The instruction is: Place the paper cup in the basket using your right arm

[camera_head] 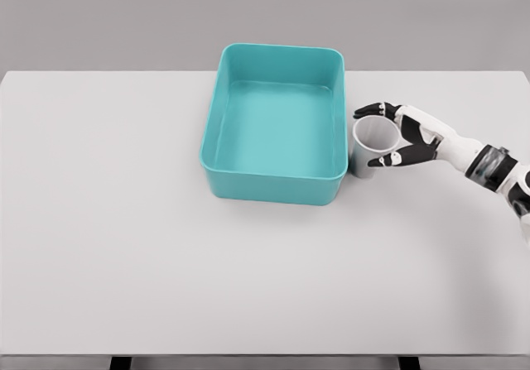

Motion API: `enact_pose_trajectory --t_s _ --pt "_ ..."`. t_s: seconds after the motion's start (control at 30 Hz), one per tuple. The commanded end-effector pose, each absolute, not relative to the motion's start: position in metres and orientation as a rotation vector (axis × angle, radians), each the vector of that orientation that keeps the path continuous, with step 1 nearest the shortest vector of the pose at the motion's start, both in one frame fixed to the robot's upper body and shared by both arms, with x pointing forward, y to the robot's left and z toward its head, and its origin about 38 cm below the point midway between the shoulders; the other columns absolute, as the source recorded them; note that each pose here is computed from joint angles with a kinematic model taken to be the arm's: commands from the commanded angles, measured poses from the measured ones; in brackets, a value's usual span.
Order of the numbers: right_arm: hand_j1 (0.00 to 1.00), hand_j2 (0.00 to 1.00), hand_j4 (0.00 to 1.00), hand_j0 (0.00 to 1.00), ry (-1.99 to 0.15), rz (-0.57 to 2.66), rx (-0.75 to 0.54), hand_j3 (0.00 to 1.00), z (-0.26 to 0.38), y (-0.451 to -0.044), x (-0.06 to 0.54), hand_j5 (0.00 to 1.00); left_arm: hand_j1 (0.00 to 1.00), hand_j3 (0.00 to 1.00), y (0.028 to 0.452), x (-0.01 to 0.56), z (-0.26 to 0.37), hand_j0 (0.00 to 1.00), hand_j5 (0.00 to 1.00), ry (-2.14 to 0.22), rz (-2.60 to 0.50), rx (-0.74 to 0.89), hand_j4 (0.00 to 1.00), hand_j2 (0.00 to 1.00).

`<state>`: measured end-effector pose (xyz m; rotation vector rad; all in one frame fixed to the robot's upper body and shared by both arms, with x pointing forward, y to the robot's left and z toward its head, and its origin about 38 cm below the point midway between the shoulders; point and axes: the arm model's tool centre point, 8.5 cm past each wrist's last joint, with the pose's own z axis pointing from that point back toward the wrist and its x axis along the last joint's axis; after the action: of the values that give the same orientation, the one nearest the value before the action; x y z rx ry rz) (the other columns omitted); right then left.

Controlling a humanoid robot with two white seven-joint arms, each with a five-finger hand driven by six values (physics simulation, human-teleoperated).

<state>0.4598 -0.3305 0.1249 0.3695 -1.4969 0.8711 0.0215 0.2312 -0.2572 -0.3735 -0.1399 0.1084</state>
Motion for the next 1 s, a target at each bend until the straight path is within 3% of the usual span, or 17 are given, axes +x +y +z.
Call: enact_pose_trajectory --t_s 0.0,0.27,0.97 --pt "0.67 0.67 0.67 0.67 -1.508 0.865 0.368 0.67 0.128 -0.333 0.460 0.67 1.00 1.00 0.231 0.022 -0.257 1.00 1.00 -0.140 0.109 -0.374 1.00 1.00" --pt "0.67 0.67 0.67 0.67 -1.648 0.888 0.337 0.67 0.159 -0.339 0.463 0.67 1.00 1.00 0.231 0.022 -0.257 1.00 1.00 -0.140 0.109 -0.374 1.00 1.00" --pt "0.62 0.62 0.62 0.62 -1.889 1.225 0.206 0.62 0.251 -0.291 0.452 0.62 1.00 1.00 0.231 0.022 -0.257 1.00 1.00 -0.140 0.109 -0.374 1.00 1.00"
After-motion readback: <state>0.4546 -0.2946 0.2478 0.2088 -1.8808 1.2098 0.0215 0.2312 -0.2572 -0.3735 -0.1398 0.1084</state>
